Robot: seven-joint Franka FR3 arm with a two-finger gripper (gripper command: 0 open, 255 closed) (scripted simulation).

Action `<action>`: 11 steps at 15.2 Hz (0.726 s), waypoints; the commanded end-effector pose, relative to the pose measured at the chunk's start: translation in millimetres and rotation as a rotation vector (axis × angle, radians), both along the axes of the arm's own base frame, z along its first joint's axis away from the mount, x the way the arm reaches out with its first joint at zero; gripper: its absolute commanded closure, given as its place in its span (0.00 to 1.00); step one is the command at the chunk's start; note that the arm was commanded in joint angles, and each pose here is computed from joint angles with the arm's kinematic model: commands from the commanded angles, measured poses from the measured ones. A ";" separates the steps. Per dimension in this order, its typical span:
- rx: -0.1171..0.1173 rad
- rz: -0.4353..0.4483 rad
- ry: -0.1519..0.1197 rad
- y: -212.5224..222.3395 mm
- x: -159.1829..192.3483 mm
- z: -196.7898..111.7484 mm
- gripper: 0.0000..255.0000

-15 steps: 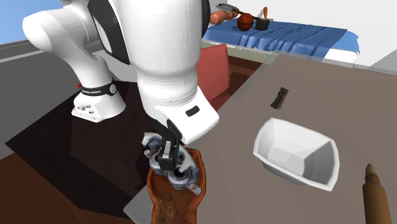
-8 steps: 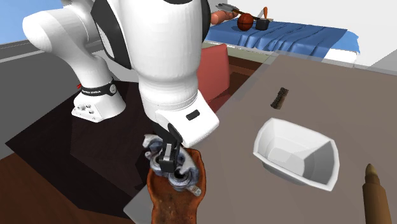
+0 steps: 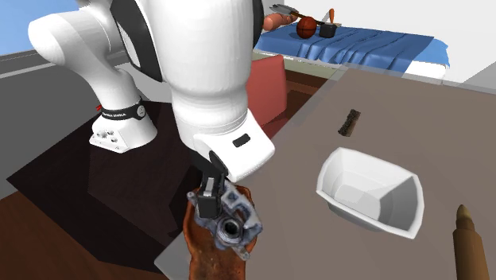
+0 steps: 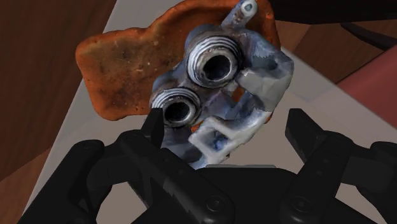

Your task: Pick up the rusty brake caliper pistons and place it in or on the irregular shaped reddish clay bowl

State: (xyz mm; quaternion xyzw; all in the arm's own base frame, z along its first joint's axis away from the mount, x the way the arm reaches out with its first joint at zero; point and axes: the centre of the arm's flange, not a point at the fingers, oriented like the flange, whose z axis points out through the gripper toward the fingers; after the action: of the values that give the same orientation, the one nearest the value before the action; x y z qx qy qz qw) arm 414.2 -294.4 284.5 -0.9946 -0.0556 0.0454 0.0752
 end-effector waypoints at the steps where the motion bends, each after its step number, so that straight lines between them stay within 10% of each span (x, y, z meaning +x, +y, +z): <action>1: 0.000 0.000 0.000 -2.2 1.8 19.8 0.00; 11: 0.000 0.000 0.000 -5.6 4.2 43.0 0.00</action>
State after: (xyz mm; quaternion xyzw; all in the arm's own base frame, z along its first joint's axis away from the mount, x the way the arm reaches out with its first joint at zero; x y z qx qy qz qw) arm 418.4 -300.0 327.5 -0.9946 -0.0555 0.0455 0.0753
